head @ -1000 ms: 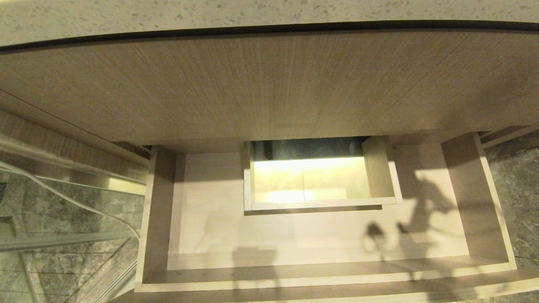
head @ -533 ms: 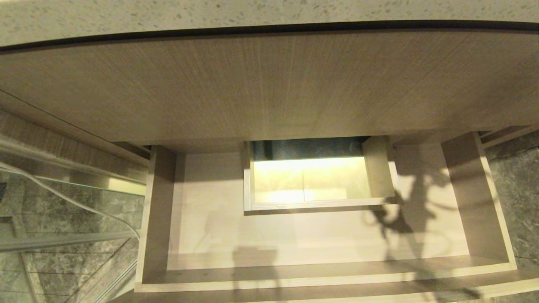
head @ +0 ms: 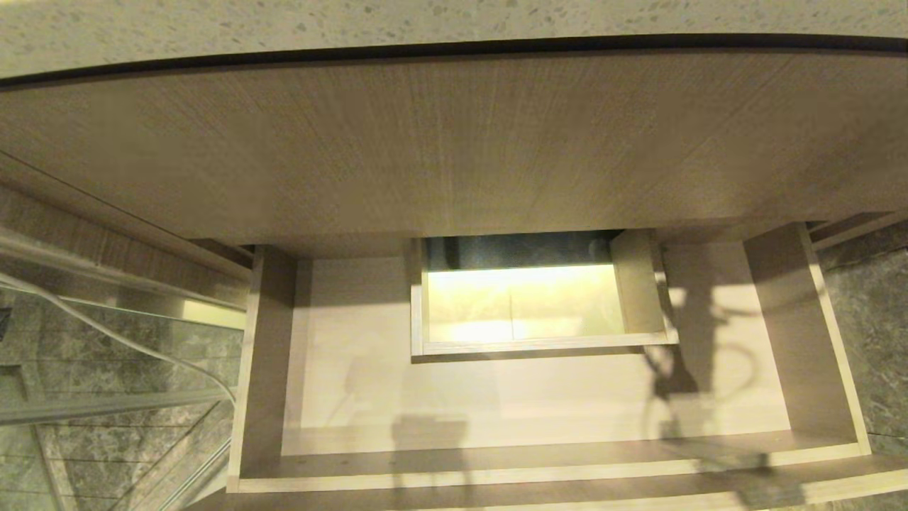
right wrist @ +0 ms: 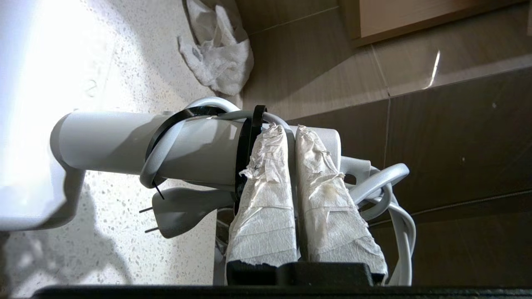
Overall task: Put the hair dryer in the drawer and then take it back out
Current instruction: Place it on the countertop
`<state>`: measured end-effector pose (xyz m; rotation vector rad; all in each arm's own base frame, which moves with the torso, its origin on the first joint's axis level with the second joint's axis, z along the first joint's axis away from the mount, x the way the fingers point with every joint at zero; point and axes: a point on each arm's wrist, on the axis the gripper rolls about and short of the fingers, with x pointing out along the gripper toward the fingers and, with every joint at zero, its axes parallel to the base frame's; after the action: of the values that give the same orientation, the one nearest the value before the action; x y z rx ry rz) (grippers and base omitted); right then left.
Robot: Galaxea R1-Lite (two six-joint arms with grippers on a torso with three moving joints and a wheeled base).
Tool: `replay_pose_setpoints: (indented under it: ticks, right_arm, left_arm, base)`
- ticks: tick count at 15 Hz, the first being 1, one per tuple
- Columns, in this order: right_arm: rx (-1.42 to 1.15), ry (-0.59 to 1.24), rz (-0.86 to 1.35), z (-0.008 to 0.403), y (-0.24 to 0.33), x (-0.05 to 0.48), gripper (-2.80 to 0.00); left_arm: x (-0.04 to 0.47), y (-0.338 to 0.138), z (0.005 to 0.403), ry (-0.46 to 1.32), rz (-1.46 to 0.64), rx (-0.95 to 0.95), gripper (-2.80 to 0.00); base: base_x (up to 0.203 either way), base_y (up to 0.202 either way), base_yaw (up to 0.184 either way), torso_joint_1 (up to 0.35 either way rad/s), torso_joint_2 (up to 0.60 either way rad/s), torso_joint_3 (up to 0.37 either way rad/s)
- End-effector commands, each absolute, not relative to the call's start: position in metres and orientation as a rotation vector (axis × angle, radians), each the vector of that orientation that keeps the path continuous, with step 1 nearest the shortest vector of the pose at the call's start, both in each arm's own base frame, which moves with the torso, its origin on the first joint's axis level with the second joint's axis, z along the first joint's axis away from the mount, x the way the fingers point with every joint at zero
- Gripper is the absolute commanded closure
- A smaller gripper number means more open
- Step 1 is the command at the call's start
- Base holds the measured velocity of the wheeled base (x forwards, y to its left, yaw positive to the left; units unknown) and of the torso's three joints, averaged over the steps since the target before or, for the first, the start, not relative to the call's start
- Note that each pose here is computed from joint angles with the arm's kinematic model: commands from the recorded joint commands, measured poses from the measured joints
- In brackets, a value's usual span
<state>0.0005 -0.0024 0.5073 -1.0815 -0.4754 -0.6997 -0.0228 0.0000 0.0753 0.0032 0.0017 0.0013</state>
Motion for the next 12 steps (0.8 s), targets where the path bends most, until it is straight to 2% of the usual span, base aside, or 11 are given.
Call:
replay_pose_setpoints:
  ticks: [1, 12]
  right_arm:
    - [-1.089, -0.44, -0.683, 0.508, -0.006, 0.016, 0.0]
    - [-1.091, -0.357, -0.645, 0.505, -0.018, 0.06, 0.0]
  left_arm:
    - [-0.023, 0.0, 0.075, 0.002, 0.002, 0.003, 0.0]
    - [-0.023, 0.0, 0.075, 0.002, 0.002, 0.003, 0.0]
  base:
    - [0.0, 0.0, 0.0, 0.0, 0.0, 0.0]
    - [0.0, 0.0, 0.0, 0.0, 0.0, 0.0]
